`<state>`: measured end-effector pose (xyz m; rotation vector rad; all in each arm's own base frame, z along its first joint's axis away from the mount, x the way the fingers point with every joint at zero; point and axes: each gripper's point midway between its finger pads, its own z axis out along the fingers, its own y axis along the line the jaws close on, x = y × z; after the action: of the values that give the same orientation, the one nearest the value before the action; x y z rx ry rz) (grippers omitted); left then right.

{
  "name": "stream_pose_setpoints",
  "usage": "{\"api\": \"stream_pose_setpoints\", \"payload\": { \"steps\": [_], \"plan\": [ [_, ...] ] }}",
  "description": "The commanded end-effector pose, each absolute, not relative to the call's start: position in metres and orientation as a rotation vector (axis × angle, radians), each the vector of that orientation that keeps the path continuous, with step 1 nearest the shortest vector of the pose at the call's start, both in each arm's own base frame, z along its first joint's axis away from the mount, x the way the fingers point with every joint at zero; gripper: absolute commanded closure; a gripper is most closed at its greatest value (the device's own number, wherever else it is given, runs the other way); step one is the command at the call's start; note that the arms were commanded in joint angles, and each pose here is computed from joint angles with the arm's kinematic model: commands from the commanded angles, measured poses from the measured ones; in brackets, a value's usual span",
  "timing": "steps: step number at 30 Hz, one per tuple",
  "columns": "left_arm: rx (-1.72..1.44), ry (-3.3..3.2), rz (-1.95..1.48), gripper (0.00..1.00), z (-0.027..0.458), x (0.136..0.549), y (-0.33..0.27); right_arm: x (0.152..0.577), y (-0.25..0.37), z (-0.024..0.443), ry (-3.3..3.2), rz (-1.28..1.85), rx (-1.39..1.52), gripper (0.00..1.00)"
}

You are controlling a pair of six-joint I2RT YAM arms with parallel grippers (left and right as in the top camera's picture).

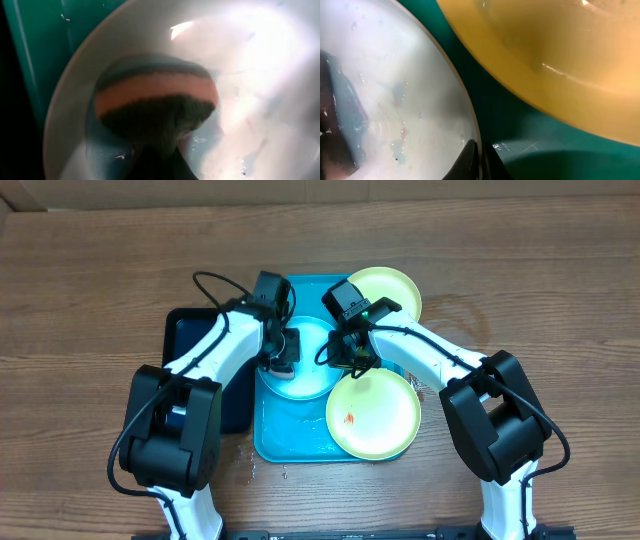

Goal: Clean dirty plates on tray and stack at the side
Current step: 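Scrub the light-blue plate surface with the sponge in the left gripper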

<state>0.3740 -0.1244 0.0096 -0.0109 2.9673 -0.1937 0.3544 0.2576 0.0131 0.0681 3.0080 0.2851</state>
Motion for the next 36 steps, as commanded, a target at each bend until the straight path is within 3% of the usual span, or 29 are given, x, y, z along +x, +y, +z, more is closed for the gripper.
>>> {"api": "stream_pose_setpoints", "payload": {
  "steps": [1, 10, 16, 24, 27, 29, 36],
  "plan": [
    [-0.06, 3.032, -0.301, 0.96, -0.014, 0.351, -0.136, 0.35, 0.26, 0.013, 3.017, 0.293, 0.046, 0.95],
    [0.01, 2.946, -0.849, 0.96, 0.008, 0.353, -0.196, 0.35, 0.26, 0.013, 3.018, 0.293, 0.047, 0.95],
    [-0.023, 2.865, -0.858, 0.96, 0.029, 0.381, -0.199, 0.35, 0.261, 0.013, 3.019, 0.297, 0.046, 0.95],
    [-0.07, 2.903, -0.588, 0.96, 0.059, 0.401, -0.176, 0.349, 0.262, 0.013, 3.023, 0.307, 0.045, 0.95],
    [-0.07, 2.944, -0.436, 0.96, 0.052, 0.395, -0.159, 0.349, 0.262, 0.013, 3.023, 0.306, 0.045, 0.95],
    [-0.074, 2.975, -0.303, 0.96, 0.046, 0.389, -0.145, 0.349, 0.262, 0.013, 3.022, 0.306, 0.045, 0.87],
    [-0.064, 3.035, -0.061, 0.96, 0.022, 0.366, -0.121, 0.349, 0.262, 0.013, 3.022, 0.306, 0.045, 0.86]
  ]
}}
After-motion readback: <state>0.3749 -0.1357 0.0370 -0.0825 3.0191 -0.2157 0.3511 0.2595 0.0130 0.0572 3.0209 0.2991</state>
